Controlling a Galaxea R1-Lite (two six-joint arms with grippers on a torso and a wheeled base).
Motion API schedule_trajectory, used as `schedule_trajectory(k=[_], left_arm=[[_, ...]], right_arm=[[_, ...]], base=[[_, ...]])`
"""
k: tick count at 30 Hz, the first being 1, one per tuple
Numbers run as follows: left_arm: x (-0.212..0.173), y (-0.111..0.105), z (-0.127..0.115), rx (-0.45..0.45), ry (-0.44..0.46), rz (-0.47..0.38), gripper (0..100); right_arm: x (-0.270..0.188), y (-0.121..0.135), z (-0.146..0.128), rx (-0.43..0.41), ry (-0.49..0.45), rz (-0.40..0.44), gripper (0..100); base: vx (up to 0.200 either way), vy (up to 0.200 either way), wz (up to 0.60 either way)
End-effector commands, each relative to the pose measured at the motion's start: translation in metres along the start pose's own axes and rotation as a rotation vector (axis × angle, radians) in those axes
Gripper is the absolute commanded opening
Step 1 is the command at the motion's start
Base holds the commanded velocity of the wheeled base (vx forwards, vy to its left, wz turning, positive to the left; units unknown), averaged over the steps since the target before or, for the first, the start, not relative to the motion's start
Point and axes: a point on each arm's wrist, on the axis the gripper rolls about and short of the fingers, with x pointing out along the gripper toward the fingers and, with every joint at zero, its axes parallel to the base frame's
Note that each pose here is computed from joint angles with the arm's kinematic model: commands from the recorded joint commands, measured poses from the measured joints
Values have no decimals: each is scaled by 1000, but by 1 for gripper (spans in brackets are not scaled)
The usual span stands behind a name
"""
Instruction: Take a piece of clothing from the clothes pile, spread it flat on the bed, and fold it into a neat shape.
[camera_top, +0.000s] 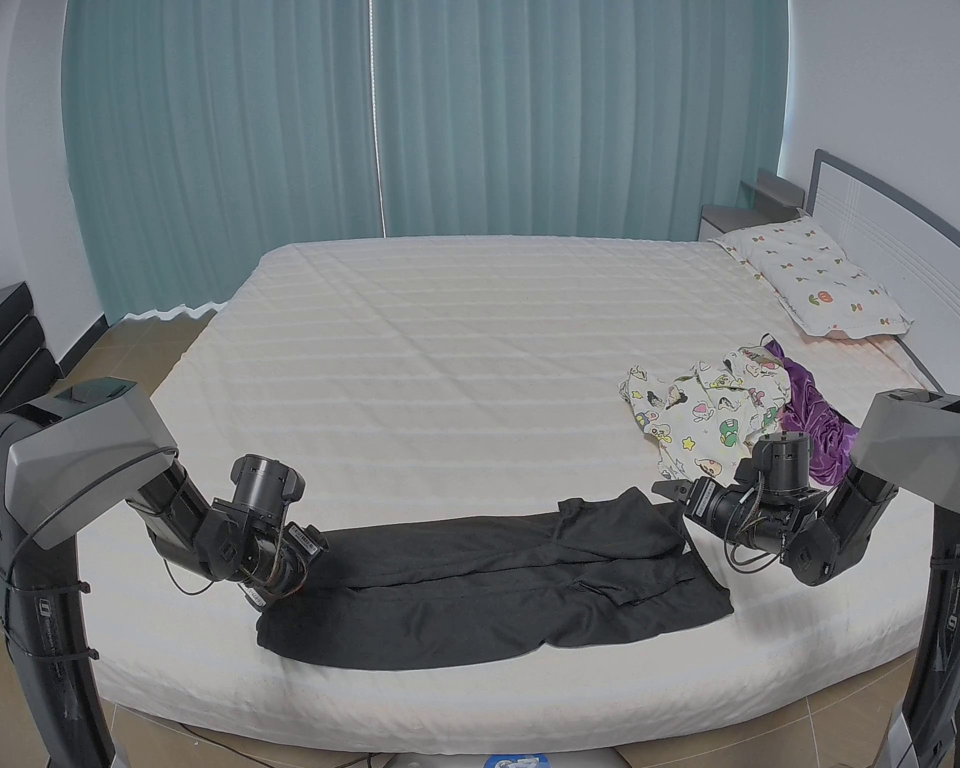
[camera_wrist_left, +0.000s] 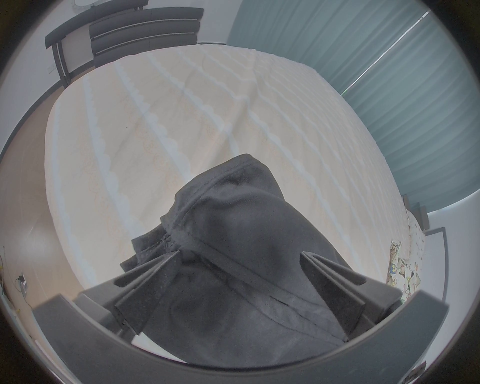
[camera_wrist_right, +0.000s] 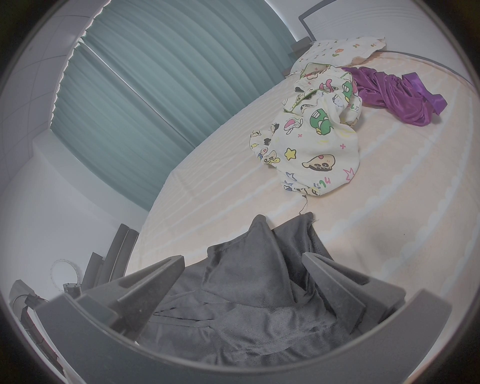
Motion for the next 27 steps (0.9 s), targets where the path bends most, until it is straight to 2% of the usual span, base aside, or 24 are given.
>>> schedule_trajectory(k=[1, 2, 3, 12, 18, 21, 27], left_arm=[[5, 2, 1, -4, 2, 13, 100], [6, 3, 1, -5, 2, 18, 100], [5, 3, 1, -6, 1, 19, 0], [3, 9, 9, -20, -14, 33, 0], [-3, 5, 12, -24, -36, 10, 0], [-8, 2, 13, -28, -44, -3, 0], [-17, -1, 19, -43, -64, -33, 0]], right_arm=[[-1, 3, -1, -3, 3, 7, 100], [-1, 4, -1, -4, 4, 8, 100], [-1, 4, -1, -4, 2, 8, 100], [-7, 12, -7, -15, 19, 20, 100], [-17, 13, -22, -16, 74, -6, 100], [-16, 14, -21, 6, 71, -11, 100], [-12, 16, -26, 39, 125, -48, 100]], base=[[0, 0, 0], [0, 0, 0], [0, 0, 0], [0, 0, 0], [0, 0, 0], [0, 0, 0], [0, 0, 0]])
